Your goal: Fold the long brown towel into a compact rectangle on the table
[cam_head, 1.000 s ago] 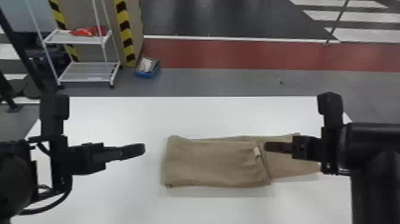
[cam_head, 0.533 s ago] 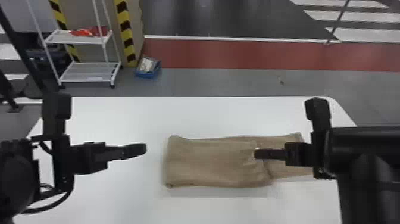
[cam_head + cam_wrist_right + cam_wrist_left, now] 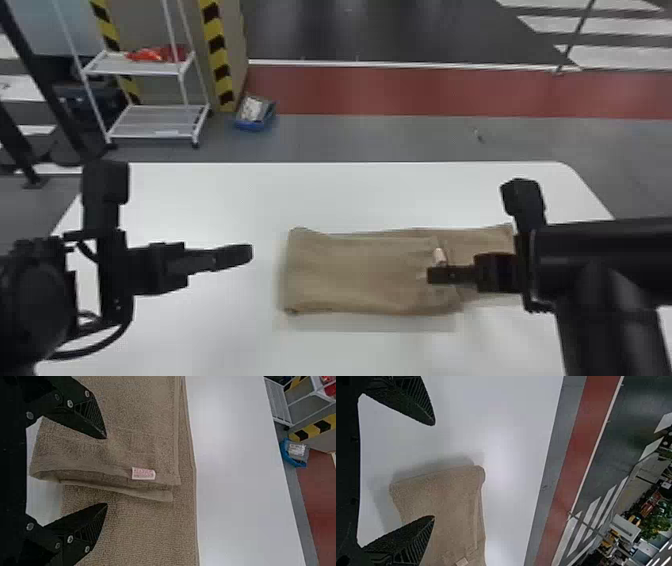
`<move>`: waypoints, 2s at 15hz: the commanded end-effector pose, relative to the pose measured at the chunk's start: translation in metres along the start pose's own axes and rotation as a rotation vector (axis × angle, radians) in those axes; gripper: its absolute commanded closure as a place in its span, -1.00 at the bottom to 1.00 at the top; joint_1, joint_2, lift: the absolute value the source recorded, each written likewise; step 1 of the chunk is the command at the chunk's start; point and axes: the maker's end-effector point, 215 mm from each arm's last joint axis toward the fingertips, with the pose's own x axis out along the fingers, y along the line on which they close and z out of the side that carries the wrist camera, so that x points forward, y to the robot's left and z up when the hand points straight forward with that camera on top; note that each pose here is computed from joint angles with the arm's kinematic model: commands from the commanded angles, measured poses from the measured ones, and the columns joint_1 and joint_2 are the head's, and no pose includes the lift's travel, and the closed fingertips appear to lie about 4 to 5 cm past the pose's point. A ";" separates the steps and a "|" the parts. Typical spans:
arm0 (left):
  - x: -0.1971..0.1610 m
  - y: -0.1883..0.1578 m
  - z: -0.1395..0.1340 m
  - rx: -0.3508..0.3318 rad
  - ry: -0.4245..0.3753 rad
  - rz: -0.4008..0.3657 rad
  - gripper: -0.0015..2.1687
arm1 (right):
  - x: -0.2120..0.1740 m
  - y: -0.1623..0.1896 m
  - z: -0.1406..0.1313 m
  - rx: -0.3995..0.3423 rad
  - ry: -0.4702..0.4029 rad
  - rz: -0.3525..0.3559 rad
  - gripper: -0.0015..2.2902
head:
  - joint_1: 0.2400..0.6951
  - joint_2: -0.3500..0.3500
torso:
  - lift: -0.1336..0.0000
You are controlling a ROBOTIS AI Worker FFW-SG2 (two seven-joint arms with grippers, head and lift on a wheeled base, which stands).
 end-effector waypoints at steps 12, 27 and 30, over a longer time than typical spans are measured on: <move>-0.001 0.006 -0.009 -0.028 0.014 0.001 -0.96 | -0.002 -0.001 0.002 0.029 -0.001 0.010 -0.34 | 1.00 -0.08 | -0.87; -0.007 0.011 -0.015 -0.048 0.010 -0.002 -0.96 | 0.001 -0.002 0.010 0.002 0.004 -0.030 -0.33 | 1.00 -0.07 | -0.87; -0.007 0.012 -0.016 -0.052 0.010 -0.002 -0.96 | 0.003 -0.002 0.008 -0.003 0.014 -0.035 -0.26 | 1.00 -0.06 | -0.87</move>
